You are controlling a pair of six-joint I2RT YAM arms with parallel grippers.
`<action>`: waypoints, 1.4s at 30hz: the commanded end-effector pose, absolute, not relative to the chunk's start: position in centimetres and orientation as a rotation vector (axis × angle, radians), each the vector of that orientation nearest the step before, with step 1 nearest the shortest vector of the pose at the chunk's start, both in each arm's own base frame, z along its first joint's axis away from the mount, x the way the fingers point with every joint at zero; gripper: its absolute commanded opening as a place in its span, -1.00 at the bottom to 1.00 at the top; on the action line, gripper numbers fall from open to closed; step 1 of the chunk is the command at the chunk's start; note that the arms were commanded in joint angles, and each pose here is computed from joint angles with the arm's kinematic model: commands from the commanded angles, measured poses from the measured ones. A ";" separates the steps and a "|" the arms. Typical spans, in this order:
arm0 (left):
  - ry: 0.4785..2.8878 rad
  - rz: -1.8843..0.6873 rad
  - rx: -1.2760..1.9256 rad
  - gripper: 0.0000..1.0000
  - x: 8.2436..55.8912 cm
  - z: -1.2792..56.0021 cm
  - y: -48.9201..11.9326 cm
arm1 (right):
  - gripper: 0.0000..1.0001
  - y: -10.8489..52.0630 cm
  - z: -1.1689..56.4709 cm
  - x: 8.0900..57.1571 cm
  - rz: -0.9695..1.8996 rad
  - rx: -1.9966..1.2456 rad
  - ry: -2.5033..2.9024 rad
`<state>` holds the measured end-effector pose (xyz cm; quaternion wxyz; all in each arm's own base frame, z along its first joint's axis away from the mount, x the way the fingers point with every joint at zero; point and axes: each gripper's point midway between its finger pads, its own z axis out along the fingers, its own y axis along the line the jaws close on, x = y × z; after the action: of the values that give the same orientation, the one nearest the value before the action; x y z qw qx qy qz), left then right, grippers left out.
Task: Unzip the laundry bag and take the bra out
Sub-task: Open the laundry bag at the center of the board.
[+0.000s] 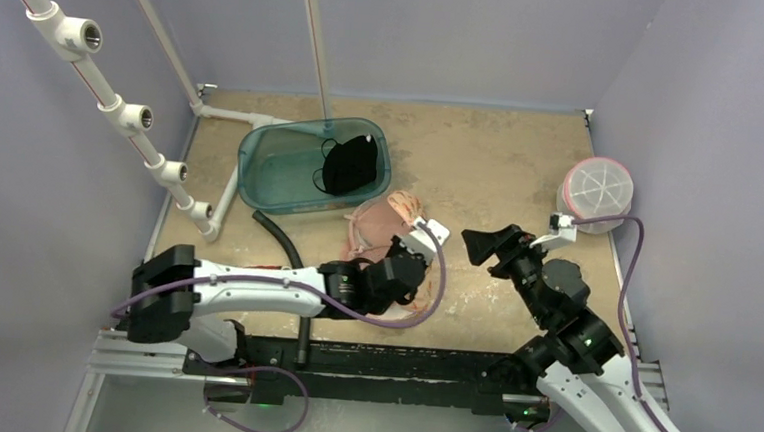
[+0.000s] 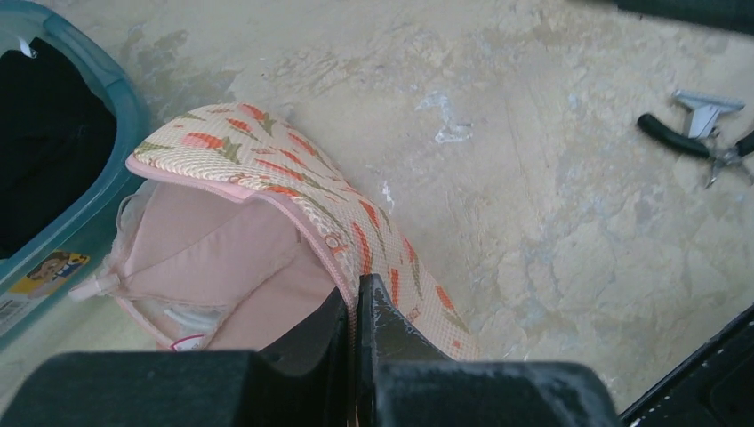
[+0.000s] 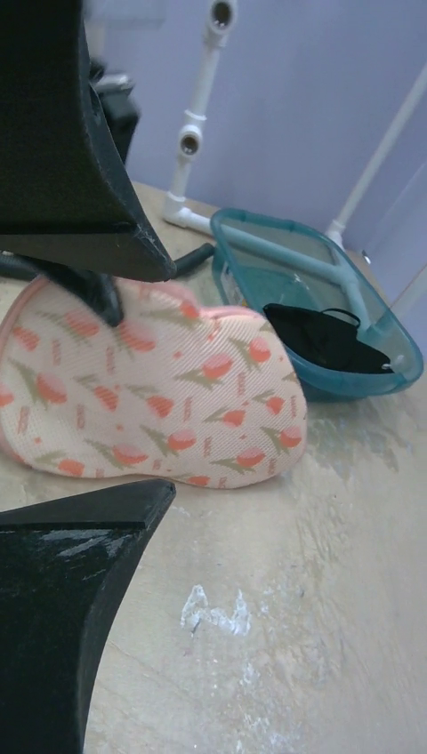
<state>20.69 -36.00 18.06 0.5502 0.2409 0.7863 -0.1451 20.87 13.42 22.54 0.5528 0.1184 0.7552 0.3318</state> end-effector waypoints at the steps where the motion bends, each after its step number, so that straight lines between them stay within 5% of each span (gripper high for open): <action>1: 1.804 -0.205 0.645 -1.00 21.2 18.8 -37.3 | 0.70 11.8 25.0 21.3 0.743 0.416 1.768; 4: 1.784 -0.244 0.670 -0.98 21.2 18.9 -39.9 | 0.70 11.0 26.2 21.0 0.734 0.432 1.732; 10: 1.761 -0.313 0.773 -0.62 20.4 18.1 -44.7 | 0.69 9.6 26.4 20.2 0.730 0.467 1.688; 21: 1.720 -0.555 0.848 0.56 17.4 19.0 -49.3 | 0.69 8.4 26.1 19.3 0.716 0.474 1.651; 34: 1.670 -0.812 0.758 0.64 14.8 24.2 -46.5 | 0.67 10.0 30.7 17.3 0.806 0.201 1.548; 42: 1.723 -0.794 0.402 0.82 15.9 22.6 -36.5 | 0.64 14.8 30.2 17.4 0.923 -0.034 1.593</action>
<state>14.86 -40.32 22.22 0.5438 0.2750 0.7230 -0.3255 17.38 11.80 29.23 0.6141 0.0581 0.6968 0.3659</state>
